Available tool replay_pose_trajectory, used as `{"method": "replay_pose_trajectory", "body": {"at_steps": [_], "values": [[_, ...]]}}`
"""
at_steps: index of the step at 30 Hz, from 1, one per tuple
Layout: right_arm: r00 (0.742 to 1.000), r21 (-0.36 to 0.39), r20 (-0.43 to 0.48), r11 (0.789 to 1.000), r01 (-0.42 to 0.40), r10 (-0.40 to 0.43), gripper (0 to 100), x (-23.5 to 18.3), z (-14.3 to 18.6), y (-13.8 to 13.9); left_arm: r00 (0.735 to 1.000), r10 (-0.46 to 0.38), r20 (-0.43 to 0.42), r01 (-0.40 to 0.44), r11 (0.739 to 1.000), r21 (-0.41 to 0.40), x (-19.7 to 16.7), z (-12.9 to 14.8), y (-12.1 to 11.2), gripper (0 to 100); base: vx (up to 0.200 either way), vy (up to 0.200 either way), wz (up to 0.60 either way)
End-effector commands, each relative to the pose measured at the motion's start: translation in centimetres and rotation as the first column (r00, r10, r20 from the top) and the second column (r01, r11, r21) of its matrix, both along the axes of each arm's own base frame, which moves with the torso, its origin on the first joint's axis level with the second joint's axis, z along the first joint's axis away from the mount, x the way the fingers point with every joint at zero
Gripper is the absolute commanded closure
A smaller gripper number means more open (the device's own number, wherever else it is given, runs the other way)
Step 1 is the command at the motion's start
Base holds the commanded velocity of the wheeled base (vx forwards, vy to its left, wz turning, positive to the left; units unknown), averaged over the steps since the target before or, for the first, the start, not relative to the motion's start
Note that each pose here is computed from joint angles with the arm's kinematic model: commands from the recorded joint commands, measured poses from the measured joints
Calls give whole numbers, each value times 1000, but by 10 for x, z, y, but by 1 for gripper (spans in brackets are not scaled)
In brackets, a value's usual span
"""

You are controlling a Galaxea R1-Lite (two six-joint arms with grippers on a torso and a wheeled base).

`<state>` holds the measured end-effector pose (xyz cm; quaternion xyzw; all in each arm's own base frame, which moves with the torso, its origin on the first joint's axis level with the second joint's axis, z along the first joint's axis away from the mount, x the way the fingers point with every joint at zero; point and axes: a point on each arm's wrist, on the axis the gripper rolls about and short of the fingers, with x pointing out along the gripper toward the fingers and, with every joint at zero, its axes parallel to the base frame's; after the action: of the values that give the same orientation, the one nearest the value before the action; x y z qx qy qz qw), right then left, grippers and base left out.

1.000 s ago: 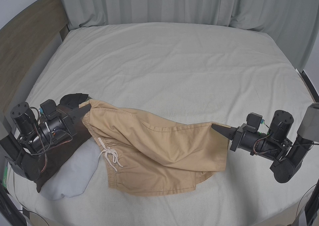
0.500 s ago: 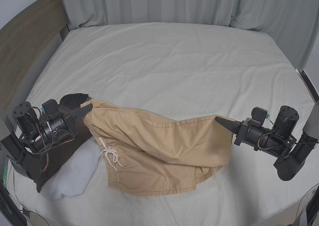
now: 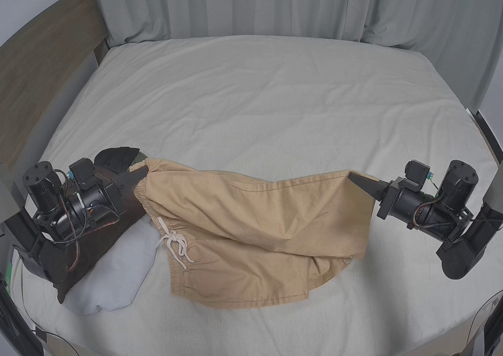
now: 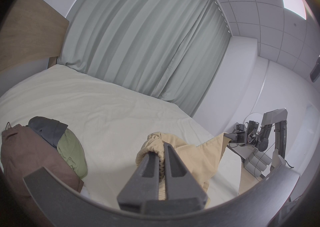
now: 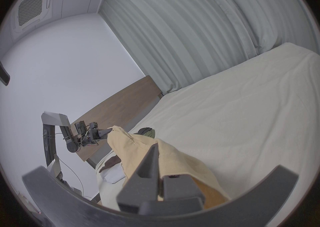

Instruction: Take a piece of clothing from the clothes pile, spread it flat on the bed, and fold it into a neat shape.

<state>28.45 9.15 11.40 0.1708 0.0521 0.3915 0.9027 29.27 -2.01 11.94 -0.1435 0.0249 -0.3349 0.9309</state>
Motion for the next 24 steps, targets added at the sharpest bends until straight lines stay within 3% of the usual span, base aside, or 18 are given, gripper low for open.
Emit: {"method": "replay_pose_trajectory", "body": {"at_steps": [1, 17, 24], "values": [[1000, 4, 15, 1000, 4, -4, 100, -1, 4, -2, 1000, -5, -4, 5, 1000, -1, 0, -1, -1, 100, 0, 0, 0], [999, 10, 33, 1000, 16, -16, 100, 0, 9, -5, 1000, 0, 7, 0, 1000, -3, 4, 1, -1, 100, 0, 0, 0], [998, 29, 36, 998, 57, -58, 100, 7, 13, -15, 1000, 9, 11, -9, 1000, -4, 8, 0, 1, 100, 0, 0, 0]]}}
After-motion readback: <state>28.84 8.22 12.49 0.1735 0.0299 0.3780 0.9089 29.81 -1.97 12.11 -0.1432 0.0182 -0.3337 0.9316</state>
